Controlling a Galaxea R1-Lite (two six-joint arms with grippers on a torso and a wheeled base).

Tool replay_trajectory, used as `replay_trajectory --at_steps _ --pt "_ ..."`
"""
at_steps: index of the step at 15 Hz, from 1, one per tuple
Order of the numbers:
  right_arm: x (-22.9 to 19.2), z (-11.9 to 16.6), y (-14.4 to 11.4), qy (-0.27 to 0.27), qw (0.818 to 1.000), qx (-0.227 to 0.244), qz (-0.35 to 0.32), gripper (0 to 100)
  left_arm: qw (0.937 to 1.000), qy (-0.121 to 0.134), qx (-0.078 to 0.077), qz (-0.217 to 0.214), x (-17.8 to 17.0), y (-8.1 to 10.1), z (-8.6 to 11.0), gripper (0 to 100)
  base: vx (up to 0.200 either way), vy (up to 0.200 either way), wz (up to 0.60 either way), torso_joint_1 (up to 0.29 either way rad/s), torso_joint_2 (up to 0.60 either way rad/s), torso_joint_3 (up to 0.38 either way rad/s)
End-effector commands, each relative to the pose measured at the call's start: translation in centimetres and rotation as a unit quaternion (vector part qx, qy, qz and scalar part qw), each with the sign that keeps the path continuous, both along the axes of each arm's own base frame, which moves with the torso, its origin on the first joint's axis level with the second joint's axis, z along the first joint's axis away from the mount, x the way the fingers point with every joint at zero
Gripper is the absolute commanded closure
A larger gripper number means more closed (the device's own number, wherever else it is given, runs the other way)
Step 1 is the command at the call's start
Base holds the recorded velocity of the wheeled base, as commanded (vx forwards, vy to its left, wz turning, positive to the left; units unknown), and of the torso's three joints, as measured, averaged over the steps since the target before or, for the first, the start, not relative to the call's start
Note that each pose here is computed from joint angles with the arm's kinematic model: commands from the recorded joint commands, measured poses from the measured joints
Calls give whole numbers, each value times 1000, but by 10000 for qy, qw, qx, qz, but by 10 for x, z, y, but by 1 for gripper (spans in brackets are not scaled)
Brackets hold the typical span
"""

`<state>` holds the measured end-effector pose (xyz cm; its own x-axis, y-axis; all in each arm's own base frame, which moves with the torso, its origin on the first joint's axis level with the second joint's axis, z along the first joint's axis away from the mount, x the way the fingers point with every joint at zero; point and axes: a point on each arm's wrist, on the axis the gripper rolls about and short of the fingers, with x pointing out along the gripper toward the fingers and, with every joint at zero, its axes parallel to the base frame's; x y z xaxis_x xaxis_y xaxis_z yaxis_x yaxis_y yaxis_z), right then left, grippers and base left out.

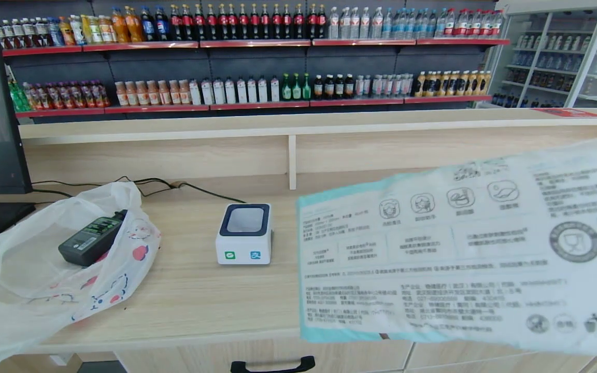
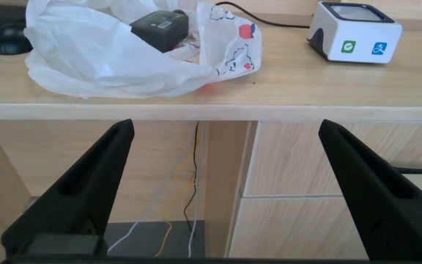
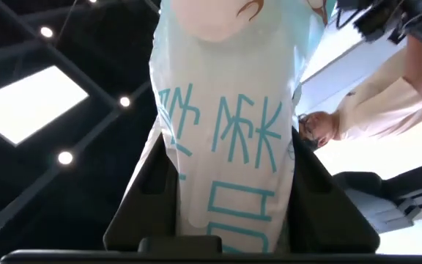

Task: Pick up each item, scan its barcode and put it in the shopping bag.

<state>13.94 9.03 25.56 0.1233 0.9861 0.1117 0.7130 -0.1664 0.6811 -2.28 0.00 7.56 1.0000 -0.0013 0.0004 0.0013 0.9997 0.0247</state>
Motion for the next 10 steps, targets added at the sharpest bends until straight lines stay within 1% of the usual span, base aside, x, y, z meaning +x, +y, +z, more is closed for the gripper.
replay_trajectory --at_steps 1,4,10 --pt "-4 1 -2 112 9996 210 147 100 10000 -6 -1 -1 0 0 0 0 0 0 0 0 0 0" --pt "-10 1 -4 72 9983 446 372 100 10000 -6 -1 -1 0 0 0 0 0 0 0 0 0 0" --pt "-12 -4 -6 132 9982 443 370 100 10000 -6 -1 -1 0 0 0 0 0 0 0 0 0 0"
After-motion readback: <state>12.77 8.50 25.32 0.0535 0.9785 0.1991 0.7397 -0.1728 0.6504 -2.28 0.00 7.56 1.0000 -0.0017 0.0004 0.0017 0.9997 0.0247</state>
